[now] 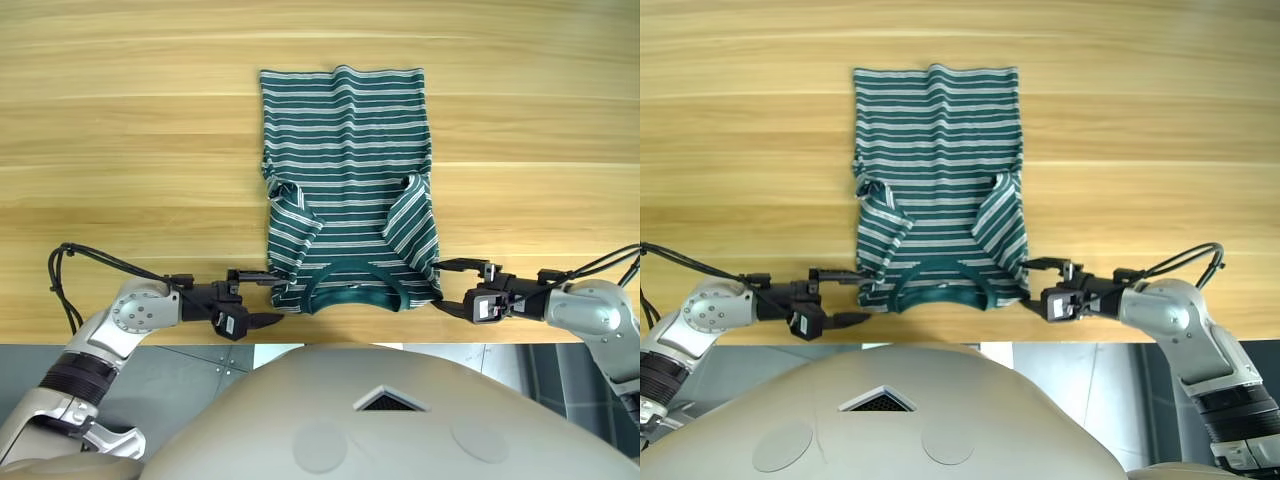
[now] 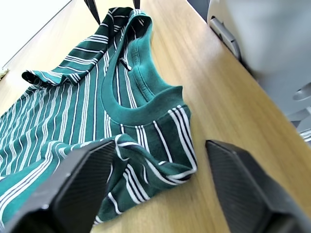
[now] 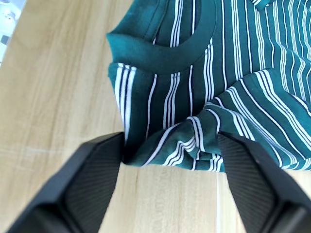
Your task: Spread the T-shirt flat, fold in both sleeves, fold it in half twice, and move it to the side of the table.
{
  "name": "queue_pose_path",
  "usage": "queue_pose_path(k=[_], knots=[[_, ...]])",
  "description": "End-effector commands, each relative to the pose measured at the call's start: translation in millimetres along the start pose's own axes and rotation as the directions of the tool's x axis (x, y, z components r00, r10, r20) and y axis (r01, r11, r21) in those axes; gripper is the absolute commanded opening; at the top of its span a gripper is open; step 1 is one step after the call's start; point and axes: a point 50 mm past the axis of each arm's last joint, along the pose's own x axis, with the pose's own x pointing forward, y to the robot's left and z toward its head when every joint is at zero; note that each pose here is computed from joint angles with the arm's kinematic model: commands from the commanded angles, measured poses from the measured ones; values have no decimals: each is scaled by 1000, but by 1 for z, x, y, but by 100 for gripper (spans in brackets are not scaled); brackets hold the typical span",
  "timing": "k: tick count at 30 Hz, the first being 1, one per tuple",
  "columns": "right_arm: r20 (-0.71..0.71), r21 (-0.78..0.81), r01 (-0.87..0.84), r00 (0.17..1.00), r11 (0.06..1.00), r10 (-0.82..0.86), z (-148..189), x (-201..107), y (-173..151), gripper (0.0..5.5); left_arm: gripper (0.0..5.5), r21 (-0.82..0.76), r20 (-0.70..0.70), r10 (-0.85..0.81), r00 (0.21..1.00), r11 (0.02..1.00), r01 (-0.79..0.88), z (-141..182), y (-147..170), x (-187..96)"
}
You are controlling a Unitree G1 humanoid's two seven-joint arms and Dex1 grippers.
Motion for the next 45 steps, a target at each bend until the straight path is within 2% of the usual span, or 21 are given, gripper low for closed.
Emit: queue_pose_path(k=[1, 8, 15, 17, 30, 32, 36, 45], knots=[[-29, 7, -21, 999, 1000, 21, -4, 1, 3, 265, 276, -50, -117, -84, 990, 996, 79, -15, -11, -5], [-18, 6, -19, 1000, 1000, 19, -1, 5, 2, 143, 164, -57, -134, -92, 987, 995, 85, -19, -12, -5], [-6, 7, -13, 1000, 1000, 14, -1, 9, 2, 7, 25, -57, -119, -93, 989, 995, 86, -18, -12, -4], [-3, 7, -14, 1000, 1000, 14, -1, 9, 2, 3, 4, -55, -104, -89, 991, 995, 83, -16, -11, -3], [49, -12, -16, 999, 1000, 17, 10, 0, 0, 3, 4, -23, -28, -29, 999, 999, 29, -4, -1, -9], [81, -12, -22, 996, 1000, 23, 15, -6, 1, 3, 4, -11, 11, -8, 1000, 1000, 8, 4, 2, -12], [139, -16, -24, 990, 1000, 26, 24, -17, 0, 3, 4, -43, 198, 23, 980, 999, -15, 32, 7, -18], [272, 5, -19, 962, 1000, 17, 38, -37, 7, 3, 4, -99, 284, 34, 958, 995, -5, 47, 5, -40]])
